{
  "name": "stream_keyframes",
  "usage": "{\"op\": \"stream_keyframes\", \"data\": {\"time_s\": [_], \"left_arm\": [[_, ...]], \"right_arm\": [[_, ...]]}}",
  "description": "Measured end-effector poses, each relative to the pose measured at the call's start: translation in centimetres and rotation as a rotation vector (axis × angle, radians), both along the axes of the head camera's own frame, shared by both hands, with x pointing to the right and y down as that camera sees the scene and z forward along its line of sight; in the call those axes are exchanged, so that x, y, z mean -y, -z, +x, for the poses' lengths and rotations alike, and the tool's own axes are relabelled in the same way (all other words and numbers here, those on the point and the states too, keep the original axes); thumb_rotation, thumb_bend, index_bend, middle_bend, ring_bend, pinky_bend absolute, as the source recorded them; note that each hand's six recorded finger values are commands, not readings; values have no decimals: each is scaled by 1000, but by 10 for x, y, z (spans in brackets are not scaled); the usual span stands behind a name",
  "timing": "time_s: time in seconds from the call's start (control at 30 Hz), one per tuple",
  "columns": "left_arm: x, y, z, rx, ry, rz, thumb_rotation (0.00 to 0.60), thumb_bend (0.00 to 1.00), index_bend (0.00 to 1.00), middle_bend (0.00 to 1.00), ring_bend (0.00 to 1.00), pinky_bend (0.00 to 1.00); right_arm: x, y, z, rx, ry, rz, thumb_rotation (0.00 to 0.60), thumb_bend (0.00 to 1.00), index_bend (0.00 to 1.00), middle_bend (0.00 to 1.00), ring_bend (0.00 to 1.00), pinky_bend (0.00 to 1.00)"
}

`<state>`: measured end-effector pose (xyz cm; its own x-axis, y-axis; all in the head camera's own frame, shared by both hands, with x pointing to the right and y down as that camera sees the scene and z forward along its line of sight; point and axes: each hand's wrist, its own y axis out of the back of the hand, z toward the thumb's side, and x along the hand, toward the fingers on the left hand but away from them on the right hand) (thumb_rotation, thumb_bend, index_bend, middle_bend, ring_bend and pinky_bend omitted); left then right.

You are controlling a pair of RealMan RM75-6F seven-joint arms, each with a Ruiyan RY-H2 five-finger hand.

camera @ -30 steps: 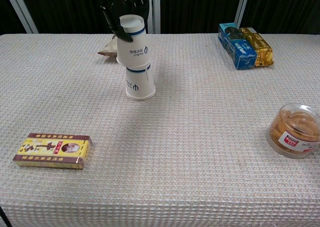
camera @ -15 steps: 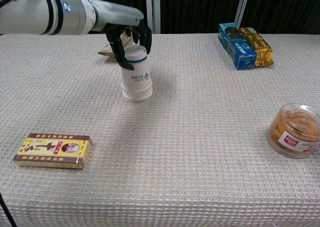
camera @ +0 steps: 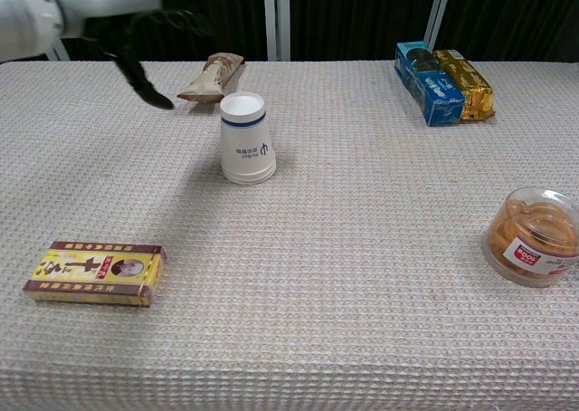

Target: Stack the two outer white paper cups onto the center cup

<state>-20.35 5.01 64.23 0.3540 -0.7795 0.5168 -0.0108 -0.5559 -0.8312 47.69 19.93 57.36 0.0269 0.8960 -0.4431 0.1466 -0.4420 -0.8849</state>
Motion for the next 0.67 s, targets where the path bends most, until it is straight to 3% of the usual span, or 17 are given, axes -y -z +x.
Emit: {"op": "stream_keyframes", "data": {"time_s": [0.2,0.33,0.53,0.67], "left_arm": [[-26,27,-118,92,189,148,600,115,220,179,119,124],[-67,42,-188,142,297,192,600,116,221,179,119,124],[-137,65,-244,196,358,224,600,116,221,179,119,124],[-175,75,-256,198,371,226,600,115,221,179,119,123]], "right_arm": [[1,7,17,1,-59,12,600,315,0,146,0,55],[-2,8,16,21,-65,34,600,315,0,130,0,8],[-13,3,3,35,-37,46,600,315,0,110,0,0],[-20,0,-7,19,-11,47,600,315,0,101,0,0]]}}
